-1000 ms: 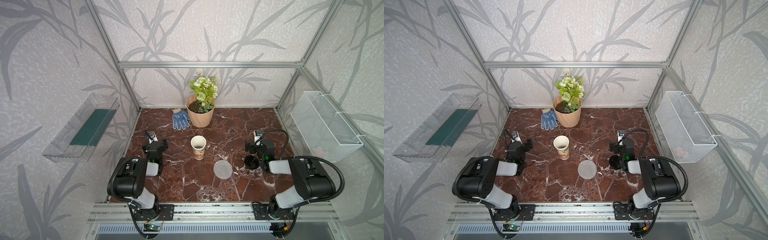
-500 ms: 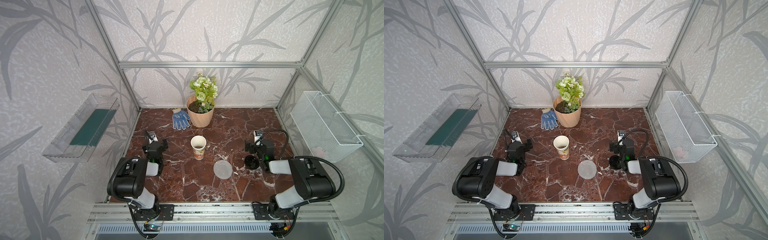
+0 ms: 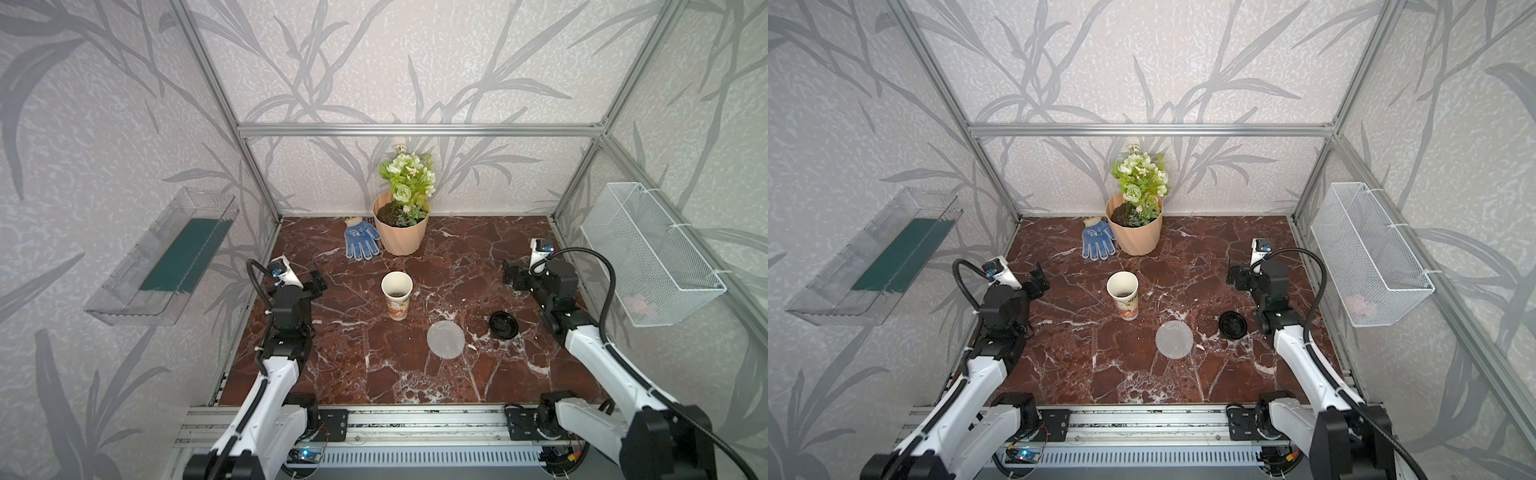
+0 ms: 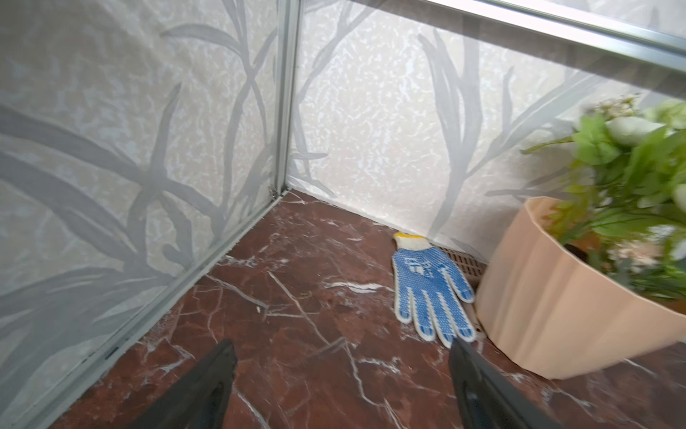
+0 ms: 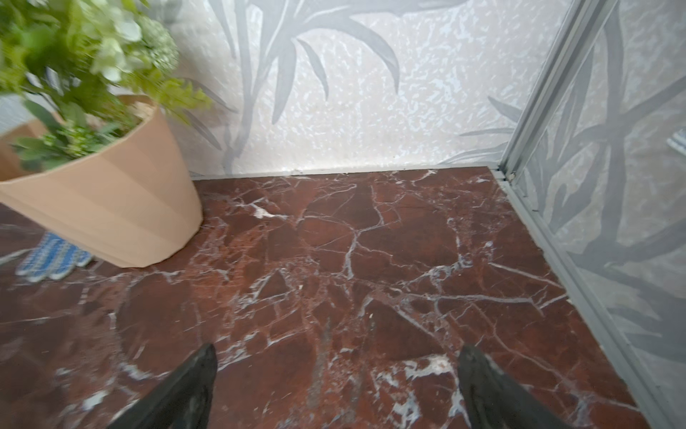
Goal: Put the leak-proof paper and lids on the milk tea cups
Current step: Pick up the leak-proof paper from the center of the board.
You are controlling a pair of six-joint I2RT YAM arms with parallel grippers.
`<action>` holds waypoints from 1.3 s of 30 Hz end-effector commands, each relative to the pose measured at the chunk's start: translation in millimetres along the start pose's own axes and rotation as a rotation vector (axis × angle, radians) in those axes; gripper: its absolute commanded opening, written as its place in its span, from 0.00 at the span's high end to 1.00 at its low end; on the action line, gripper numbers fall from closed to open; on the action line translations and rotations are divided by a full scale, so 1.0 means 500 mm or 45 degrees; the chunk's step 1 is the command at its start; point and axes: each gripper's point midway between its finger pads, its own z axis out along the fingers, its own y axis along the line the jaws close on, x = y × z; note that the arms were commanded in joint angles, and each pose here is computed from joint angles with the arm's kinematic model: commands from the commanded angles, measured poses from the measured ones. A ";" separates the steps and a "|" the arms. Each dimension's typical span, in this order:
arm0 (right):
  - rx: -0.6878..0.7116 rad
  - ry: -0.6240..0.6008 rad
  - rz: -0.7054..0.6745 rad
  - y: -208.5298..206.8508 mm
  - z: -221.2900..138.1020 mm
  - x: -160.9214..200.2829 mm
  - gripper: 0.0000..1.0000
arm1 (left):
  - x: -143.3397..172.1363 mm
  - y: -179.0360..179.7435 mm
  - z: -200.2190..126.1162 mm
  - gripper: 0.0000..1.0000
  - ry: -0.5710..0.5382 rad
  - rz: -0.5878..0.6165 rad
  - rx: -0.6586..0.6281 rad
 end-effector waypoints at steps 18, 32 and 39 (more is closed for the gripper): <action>-0.514 1.182 0.325 0.262 -0.122 0.369 0.31 | 0.431 -0.237 -0.223 0.15 1.107 -0.425 0.244; -0.493 1.249 0.211 0.248 -0.061 0.444 0.39 | 0.546 -0.316 -0.269 0.19 1.170 -0.437 0.329; -0.553 1.311 0.228 0.260 -0.046 0.484 0.49 | 0.537 -0.271 -0.275 0.19 1.148 -0.439 0.268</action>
